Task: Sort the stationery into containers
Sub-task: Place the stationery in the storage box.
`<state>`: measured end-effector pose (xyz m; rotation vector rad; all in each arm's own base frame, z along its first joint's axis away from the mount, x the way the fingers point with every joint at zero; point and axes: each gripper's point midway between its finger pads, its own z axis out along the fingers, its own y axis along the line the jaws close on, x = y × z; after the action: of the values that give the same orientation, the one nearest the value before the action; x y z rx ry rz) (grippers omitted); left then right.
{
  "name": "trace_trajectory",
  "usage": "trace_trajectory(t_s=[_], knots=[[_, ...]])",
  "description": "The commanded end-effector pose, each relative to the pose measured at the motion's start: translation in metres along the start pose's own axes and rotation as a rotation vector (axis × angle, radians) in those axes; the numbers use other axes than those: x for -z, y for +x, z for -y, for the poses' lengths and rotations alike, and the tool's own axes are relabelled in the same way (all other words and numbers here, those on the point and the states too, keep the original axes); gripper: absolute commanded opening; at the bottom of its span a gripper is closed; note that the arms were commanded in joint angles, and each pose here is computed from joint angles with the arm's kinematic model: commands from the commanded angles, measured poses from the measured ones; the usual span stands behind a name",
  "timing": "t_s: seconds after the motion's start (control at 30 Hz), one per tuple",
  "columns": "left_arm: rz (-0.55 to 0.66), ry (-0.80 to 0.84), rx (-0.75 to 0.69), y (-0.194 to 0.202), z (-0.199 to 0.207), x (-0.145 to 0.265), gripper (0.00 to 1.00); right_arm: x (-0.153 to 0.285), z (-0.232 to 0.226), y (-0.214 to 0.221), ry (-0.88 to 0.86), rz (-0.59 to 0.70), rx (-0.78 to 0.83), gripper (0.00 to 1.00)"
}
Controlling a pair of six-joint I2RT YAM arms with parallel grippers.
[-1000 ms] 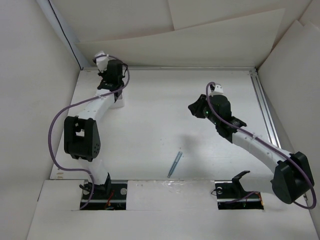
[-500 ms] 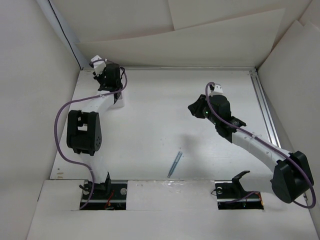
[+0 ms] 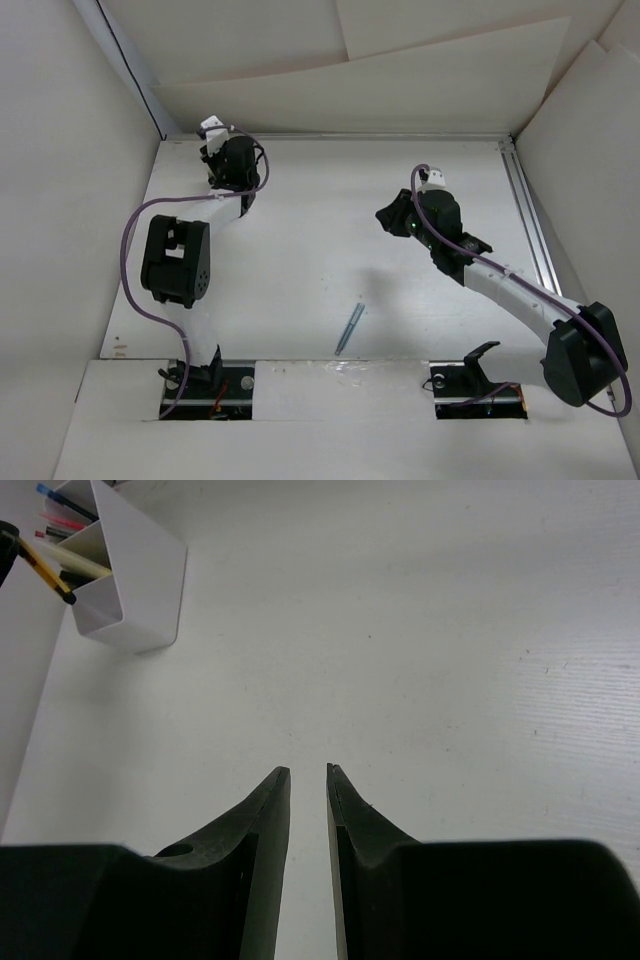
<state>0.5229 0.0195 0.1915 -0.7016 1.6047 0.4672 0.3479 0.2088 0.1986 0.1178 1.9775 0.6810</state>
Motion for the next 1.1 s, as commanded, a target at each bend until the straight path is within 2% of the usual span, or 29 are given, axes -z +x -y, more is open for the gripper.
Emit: trace_trajectory(t_s=[0.0,0.2,0.7,0.8,1.07], knots=[[0.062,-0.029,0.022,-0.011,-0.003,0.002,0.0,0.003,-0.012,-0.02,-0.045,0.06,0.019,0.27],[0.051,-0.023,-0.006,0.01,0.002,-0.001,0.0,0.003,-0.015,-0.021,-0.058,0.062,0.019,0.27],[0.054,-0.004,-0.031,0.024,0.015,-0.002,0.0,0.001,-0.018,-0.021,-0.078,0.06,0.029,0.27],[0.053,-0.005,-0.033,0.023,0.013,-0.001,0.13,0.002,-0.019,-0.02,-0.086,0.055,0.029,0.27],[0.057,-0.002,-0.021,0.02,0.012,0.006,0.31,0.001,-0.017,-0.016,-0.081,0.048,0.029,0.27]])
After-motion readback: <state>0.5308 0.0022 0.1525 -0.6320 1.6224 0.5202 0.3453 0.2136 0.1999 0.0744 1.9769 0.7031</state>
